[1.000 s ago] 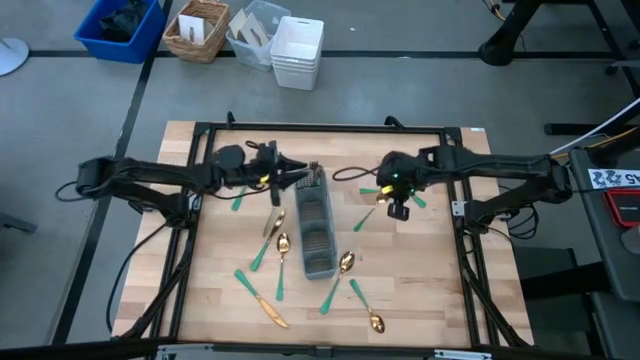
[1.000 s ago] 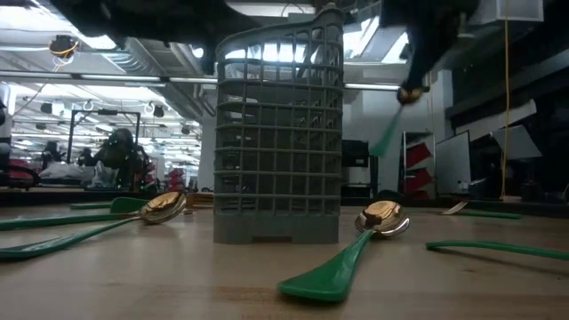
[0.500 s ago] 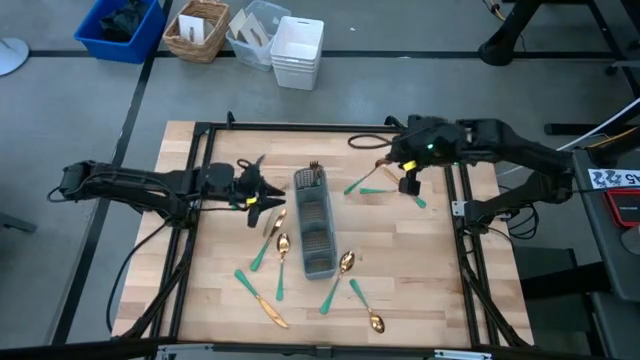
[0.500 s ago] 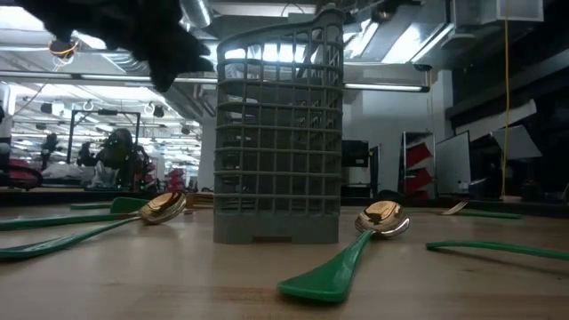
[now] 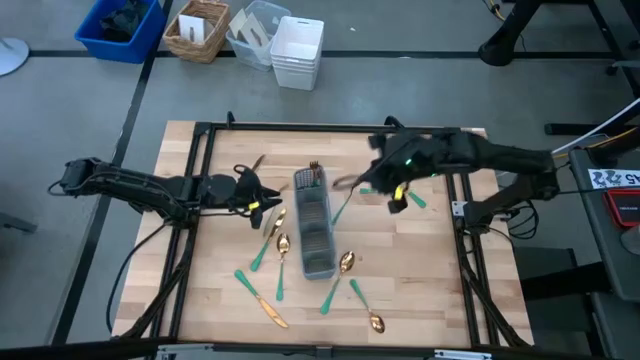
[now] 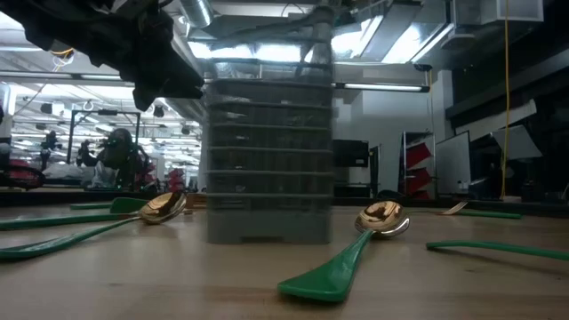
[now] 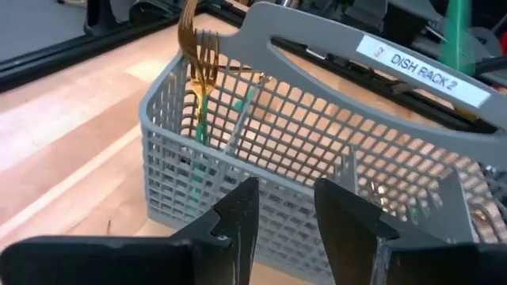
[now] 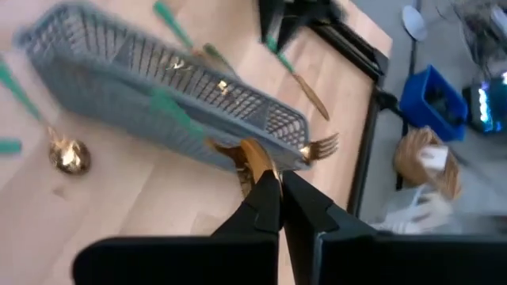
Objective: Sort silverware
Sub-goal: Put the green spoon into the utensil rack
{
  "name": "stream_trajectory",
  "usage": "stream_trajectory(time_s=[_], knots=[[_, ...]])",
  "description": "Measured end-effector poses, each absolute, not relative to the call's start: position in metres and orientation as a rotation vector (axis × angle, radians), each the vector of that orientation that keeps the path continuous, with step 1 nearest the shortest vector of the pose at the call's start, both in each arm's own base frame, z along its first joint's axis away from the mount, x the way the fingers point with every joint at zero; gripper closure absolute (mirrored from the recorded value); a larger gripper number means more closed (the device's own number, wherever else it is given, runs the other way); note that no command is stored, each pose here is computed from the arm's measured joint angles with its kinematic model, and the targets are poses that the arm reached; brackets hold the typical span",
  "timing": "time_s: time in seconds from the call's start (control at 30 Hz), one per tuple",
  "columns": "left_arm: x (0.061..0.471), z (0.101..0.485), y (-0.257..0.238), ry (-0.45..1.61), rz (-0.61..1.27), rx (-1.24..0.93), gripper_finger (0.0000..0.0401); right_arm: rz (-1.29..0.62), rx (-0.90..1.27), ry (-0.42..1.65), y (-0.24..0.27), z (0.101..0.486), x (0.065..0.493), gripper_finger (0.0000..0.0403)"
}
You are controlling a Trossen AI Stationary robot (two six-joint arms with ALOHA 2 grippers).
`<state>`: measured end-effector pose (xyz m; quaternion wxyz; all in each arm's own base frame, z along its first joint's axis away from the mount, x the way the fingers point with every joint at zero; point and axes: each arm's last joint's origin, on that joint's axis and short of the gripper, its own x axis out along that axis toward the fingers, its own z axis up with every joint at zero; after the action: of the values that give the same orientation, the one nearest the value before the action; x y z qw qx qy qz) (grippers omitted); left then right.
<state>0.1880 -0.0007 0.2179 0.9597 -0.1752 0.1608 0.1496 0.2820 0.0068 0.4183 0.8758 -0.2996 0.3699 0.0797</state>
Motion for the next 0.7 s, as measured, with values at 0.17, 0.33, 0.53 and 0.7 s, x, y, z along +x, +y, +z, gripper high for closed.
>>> stream_trajectory(time_s=[0.17,0.33,0.53,0.7], knots=[[0.188,0.218,-0.002,0.326,0.298,-0.353,0.0284,0.216,-0.806,0.8,0.031,0.397,0.311,0.0399],[0.188,0.218,-0.002,0.323,0.312,-0.347,0.0284,0.092,-0.968,0.82,0.042,0.393,0.321,0.0399],[0.188,0.217,-0.002,0.323,0.322,-0.395,0.0284,-0.058,-1.036,0.87,0.037,0.402,0.308,0.0399],[0.185,0.211,-0.009,0.392,0.306,-0.419,0.0284,-0.094,-1.028,0.84,0.035,0.414,0.295,0.0398]])
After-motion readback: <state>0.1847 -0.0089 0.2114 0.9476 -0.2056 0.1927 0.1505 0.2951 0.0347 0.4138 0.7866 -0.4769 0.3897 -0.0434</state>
